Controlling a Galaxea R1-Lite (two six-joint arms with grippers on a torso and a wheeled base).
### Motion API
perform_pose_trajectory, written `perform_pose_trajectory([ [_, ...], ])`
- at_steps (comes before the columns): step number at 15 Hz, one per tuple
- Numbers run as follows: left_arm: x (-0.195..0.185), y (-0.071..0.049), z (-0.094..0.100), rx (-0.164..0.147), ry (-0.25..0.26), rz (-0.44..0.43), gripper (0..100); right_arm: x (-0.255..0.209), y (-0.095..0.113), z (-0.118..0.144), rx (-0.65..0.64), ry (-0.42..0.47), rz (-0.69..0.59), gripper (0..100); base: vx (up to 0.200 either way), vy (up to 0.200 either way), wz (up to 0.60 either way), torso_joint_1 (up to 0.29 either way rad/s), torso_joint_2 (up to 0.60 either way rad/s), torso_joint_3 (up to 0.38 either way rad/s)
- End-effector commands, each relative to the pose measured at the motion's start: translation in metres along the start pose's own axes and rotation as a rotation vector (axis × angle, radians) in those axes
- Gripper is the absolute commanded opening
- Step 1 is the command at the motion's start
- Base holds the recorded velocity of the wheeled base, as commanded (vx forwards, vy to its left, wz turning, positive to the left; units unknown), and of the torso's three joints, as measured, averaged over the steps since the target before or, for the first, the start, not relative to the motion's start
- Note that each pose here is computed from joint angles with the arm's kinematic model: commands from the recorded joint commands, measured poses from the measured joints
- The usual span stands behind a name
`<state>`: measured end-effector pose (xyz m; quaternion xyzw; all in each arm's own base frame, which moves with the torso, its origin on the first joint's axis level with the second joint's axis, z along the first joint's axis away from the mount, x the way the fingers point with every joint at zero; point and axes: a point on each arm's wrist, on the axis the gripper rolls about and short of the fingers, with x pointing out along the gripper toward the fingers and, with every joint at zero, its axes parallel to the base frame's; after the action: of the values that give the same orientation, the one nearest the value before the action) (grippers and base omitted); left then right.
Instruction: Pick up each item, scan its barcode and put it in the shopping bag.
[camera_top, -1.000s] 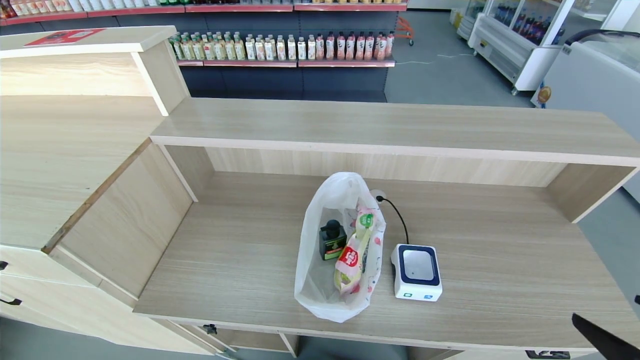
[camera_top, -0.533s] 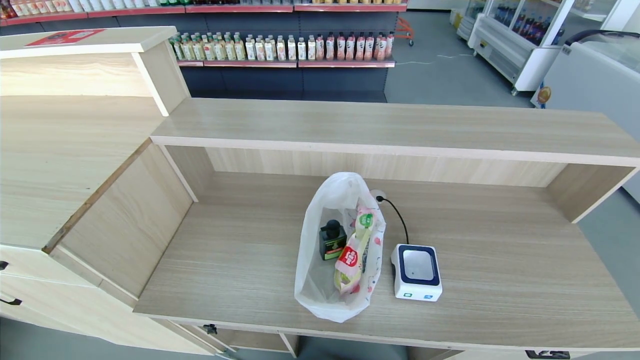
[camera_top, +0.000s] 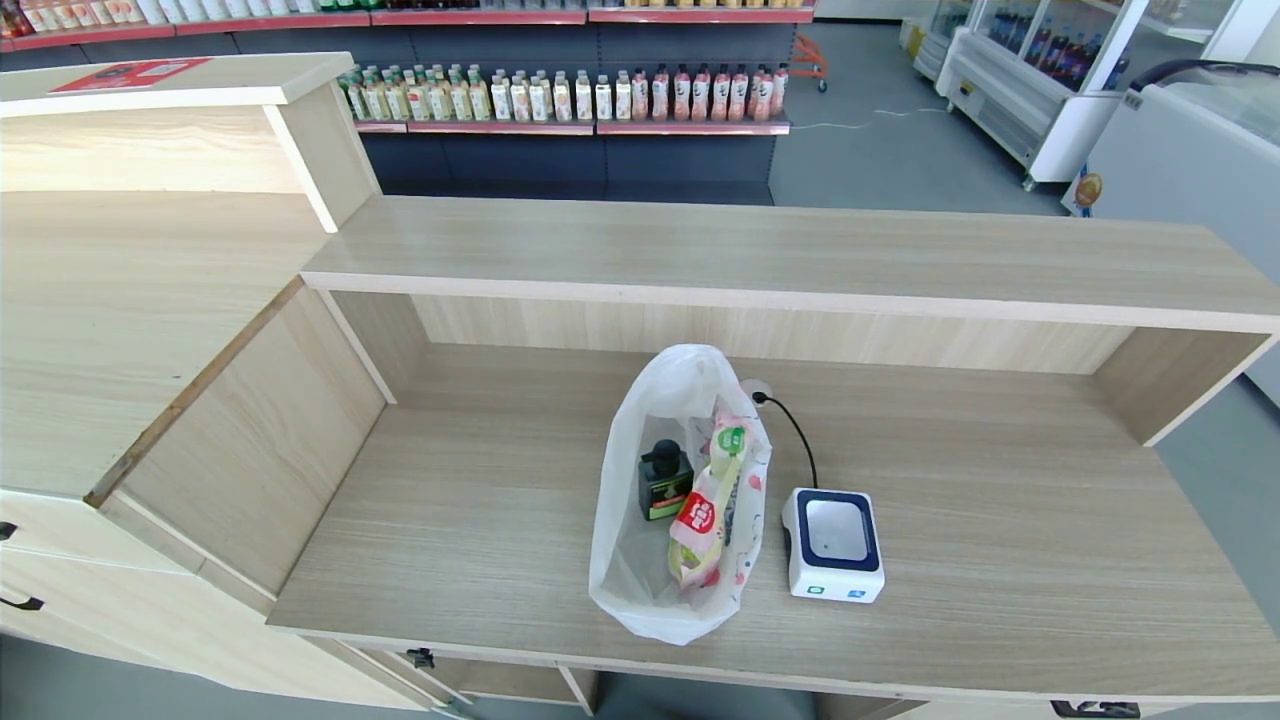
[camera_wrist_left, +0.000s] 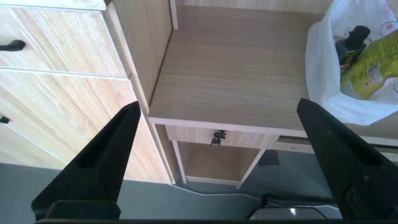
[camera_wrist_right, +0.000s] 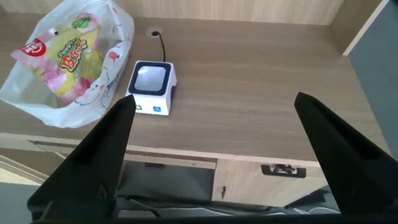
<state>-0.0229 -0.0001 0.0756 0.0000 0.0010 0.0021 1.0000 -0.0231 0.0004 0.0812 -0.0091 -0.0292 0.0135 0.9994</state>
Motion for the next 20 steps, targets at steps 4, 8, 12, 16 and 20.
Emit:
perform_pose_trajectory([
  [4, 0.0, 0.0, 0.0, 0.0, 0.0, 0.0, 100, -0.0001, 0.0002, -0.0016, 0.008, 0.027, 0.007, 100, 0.0, 0.0, 0.0, 0.0, 0.0, 0.0],
  [8, 0.0, 0.0, 0.0, 0.0, 0.0, 0.0, 100, -0.0001, 0.0002, -0.0011, 0.03, 0.018, 0.009, 100, 0.0, 0.0, 0.0, 0.0, 0.0, 0.0],
  [12, 0.0001, 0.0, 0.0, -0.005, 0.001, 0.0, 100, 0.0001, 0.0002, -0.0013, 0.043, 0.015, 0.008, 100, -0.05, -0.05, 0.0, 0.001, 0.0, -0.001],
  [16, 0.0, 0.0, 0.0, 0.002, 0.0, 0.0, 100, 0.0001, 0.0002, -0.0013, 0.041, 0.015, 0.011, 100, -0.2, -0.2, 0.0, 0.002, 0.0, 0.002],
  [20, 0.0, 0.0, 0.0, 0.003, 0.0, 0.0, 100, 0.0001, 0.0002, -0.0013, 0.043, 0.015, 0.009, 100, -0.2, -0.2, 0.0, 0.007, 0.0, 0.005],
])
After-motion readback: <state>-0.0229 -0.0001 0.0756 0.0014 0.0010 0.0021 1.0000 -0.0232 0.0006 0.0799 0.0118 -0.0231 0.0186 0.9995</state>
